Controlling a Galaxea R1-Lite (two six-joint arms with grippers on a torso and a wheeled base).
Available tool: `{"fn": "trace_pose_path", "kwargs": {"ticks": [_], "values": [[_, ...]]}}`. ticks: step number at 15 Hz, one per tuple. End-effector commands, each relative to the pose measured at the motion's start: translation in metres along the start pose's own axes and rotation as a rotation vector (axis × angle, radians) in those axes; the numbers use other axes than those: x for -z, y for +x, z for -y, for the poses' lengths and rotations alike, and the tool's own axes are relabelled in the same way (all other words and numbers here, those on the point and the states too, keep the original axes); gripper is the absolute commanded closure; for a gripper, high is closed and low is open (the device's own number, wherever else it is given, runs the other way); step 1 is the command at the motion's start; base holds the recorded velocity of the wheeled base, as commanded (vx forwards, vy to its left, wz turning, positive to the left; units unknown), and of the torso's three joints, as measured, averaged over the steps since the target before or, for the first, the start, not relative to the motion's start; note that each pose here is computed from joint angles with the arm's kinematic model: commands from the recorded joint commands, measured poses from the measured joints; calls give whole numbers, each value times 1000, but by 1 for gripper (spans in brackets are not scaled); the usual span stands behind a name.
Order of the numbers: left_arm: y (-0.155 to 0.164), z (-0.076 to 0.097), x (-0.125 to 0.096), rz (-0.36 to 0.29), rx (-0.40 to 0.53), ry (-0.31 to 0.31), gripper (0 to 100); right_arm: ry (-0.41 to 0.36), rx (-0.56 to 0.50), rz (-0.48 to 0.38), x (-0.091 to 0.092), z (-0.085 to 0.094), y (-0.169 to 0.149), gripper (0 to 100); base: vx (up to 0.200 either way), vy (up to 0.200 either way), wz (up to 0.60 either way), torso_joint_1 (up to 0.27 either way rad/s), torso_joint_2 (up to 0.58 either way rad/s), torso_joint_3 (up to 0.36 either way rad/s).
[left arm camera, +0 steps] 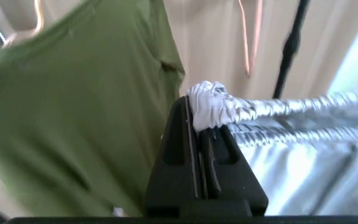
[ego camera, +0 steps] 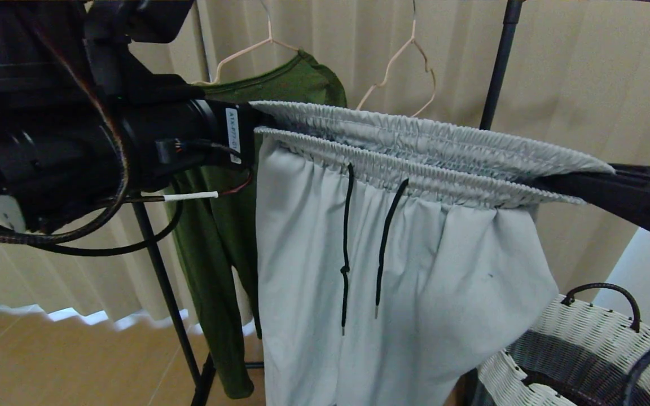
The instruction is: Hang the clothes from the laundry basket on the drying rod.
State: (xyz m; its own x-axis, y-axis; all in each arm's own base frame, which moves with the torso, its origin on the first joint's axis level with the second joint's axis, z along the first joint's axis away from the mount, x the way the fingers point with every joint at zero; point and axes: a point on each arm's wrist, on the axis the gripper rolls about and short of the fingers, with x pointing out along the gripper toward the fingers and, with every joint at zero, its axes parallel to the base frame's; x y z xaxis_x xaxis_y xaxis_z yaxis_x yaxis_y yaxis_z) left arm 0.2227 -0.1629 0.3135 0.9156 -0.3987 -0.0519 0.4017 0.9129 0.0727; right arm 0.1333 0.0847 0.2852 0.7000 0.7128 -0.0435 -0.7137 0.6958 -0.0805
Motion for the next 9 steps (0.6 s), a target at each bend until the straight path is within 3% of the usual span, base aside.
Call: {"fn": "trace_pose_path", "kwargs": {"ticks": [1, 4, 9], "values": [[26, 6, 9, -23, -6, 4, 100, -12, -98, 48, 4, -12, -33, 100, 0, 0, 0, 0, 0, 0], [33, 8, 7, -13, -5, 1, 100, -9, -143, 40, 11, -15, -38, 100, 0, 0, 0, 0, 0, 0], [25, 6, 7, -17, -7, 1, 100, -7, -103, 9, 13, -7, -23, 100, 0, 0, 0, 0, 0, 0]]}}
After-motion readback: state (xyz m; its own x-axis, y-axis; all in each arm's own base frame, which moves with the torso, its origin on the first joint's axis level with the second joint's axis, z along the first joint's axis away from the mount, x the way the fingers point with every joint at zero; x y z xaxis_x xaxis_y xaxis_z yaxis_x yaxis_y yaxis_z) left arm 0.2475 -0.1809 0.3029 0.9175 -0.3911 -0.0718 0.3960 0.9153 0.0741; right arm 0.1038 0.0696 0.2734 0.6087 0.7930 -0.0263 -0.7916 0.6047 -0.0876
